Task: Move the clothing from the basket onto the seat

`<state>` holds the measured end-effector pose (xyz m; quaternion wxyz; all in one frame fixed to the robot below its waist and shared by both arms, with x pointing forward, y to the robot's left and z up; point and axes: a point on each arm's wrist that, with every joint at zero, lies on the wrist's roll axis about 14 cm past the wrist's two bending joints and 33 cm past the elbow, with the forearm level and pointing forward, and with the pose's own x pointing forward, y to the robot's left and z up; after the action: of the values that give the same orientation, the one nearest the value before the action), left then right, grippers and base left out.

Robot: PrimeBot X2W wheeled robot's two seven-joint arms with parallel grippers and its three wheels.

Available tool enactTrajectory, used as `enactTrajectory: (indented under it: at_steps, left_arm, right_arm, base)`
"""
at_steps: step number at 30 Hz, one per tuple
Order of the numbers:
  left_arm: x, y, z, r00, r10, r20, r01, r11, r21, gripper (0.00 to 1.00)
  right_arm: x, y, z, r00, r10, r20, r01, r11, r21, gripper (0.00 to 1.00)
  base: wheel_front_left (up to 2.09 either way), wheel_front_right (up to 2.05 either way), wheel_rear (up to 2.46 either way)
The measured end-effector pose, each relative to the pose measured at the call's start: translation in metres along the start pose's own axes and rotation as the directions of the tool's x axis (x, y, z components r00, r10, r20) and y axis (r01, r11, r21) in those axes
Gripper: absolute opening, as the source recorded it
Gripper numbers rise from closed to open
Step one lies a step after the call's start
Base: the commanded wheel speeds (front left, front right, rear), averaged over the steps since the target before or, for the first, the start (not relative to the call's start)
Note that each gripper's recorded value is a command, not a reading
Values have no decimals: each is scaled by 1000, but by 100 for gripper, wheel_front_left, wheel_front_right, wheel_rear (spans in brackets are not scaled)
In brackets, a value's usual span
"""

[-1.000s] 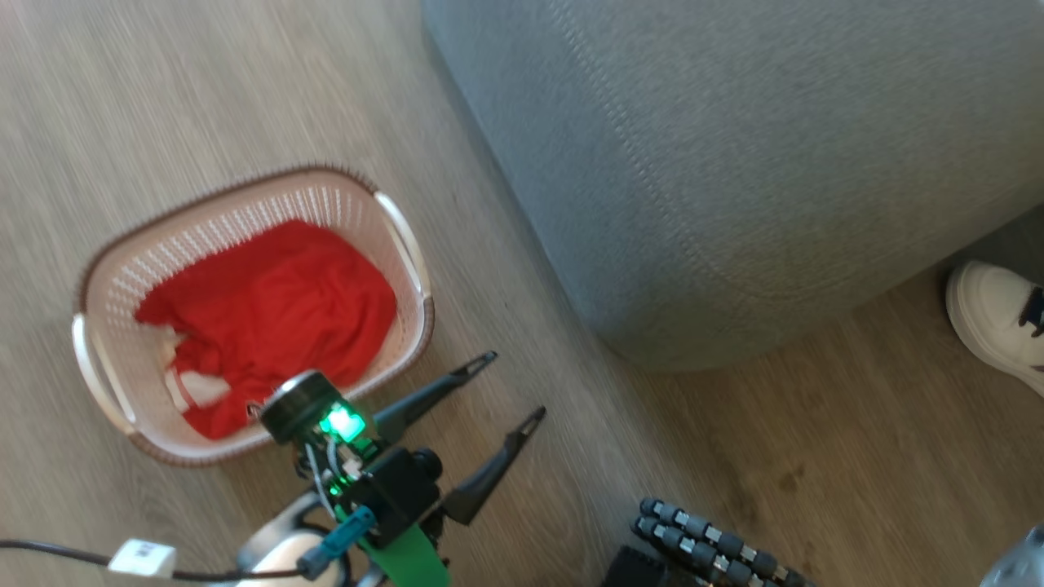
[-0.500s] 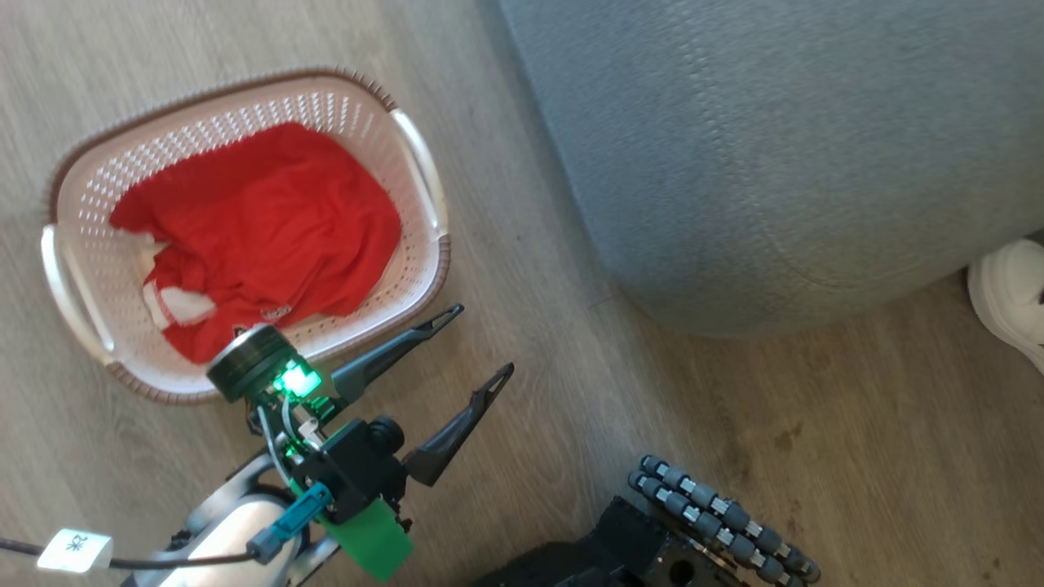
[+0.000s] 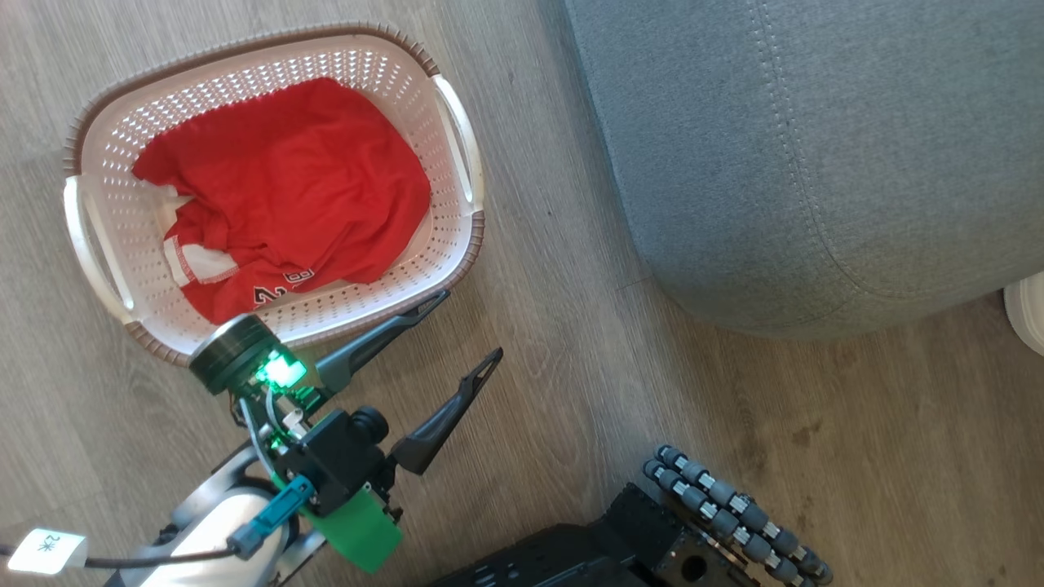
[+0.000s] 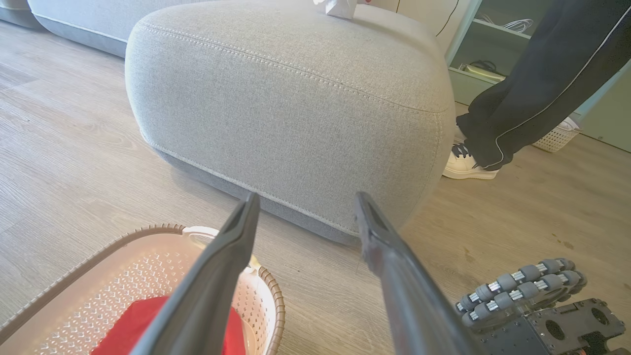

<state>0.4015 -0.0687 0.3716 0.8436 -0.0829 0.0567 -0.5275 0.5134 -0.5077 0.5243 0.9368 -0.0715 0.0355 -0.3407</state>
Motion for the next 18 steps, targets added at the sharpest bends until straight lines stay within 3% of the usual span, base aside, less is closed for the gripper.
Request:
enactTrajectory:
  at_steps: [11, 18]
  left_arm:
    - [-3, 5, -5, 1000, 16, -3, -16, 1000, -10, 100]
    - [-7, 13, -6, 998, 62, -5, -62, 997, -48, 100]
  right_arm:
    - [-5, 27, -58, 978, 52, -201, -59, 998, -27, 0]
    - [-16, 53, -101, 924, 103, -368, -125, 991, -38, 0]
  base:
    - [0, 0, 0]
    - [0, 0, 0]
